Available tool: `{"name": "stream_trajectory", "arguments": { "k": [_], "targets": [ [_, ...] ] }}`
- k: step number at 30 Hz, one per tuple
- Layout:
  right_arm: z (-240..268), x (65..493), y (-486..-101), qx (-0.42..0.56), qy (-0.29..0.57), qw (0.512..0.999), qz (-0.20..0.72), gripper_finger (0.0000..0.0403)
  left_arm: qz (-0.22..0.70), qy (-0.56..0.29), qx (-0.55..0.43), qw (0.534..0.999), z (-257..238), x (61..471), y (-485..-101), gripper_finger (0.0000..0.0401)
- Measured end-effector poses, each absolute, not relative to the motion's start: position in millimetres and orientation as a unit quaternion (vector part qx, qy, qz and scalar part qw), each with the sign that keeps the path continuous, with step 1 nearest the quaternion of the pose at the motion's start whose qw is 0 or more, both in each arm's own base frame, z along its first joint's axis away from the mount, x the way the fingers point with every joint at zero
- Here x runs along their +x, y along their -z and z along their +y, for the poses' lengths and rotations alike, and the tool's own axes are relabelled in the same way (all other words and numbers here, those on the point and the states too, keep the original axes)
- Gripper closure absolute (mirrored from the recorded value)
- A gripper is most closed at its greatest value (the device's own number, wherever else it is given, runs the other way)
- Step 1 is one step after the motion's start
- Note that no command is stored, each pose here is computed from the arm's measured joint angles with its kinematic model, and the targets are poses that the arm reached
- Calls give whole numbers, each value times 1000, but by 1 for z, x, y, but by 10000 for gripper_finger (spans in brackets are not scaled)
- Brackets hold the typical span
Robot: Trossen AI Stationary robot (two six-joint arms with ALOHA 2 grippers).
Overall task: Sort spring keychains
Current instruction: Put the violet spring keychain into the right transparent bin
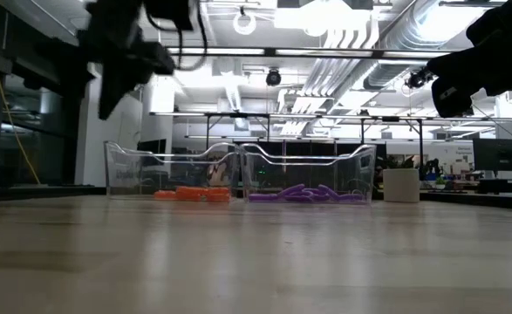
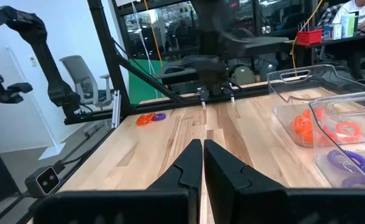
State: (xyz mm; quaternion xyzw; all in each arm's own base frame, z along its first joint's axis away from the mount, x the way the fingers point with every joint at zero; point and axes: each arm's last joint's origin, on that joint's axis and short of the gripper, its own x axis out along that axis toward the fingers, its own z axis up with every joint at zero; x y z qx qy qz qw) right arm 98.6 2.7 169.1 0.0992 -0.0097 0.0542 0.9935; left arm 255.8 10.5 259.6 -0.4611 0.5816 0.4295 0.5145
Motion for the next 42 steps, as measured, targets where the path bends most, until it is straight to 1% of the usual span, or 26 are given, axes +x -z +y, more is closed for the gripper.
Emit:
{"name": "stream_trajectory", "arguments": {
  "k": [3,5,7,10,13,15,19,25,29,36,42],
  "targets": [
    [3,99,-169,99,-54,994,-10,391,568,-445,-477,502,-16,249,-255,177],
    [3,99,-169,99,-54,994,-10,391,567,-456,-481,488,-33,236,-250,177],
    [3,99,-169,99,-54,994,-10,391,559,-444,-500,491,-51,231,-245,177],
    [3,99,-169,99,-54,994,-9,391,566,-452,-499,474,-75,218,-228,177],
    [3,99,-169,99,-54,994,-9,391,555,-443,-521,472,-98,211,-214,177],
    [3,99,-169,99,-54,994,-10,391,559,-452,-515,467,-111,200,-201,177],
    [3,99,-169,99,-54,994,-10,391,558,-437,-529,466,-138,184,-188,177],
    [3,99,-169,99,-54,994,-10,391,536,-463,-542,451,-163,161,-181,177],
    [3,99,-169,99,-54,994,-10,391,550,-458,-538,445,-173,152,-181,177],
    [3,99,-169,99,-54,994,-10,391,552,-460,-534,446,-183,159,-164,177],
    [3,99,-169,99,-54,994,-9,391,560,-462,-531,437,-191,166,-149,177]
  ]
}}
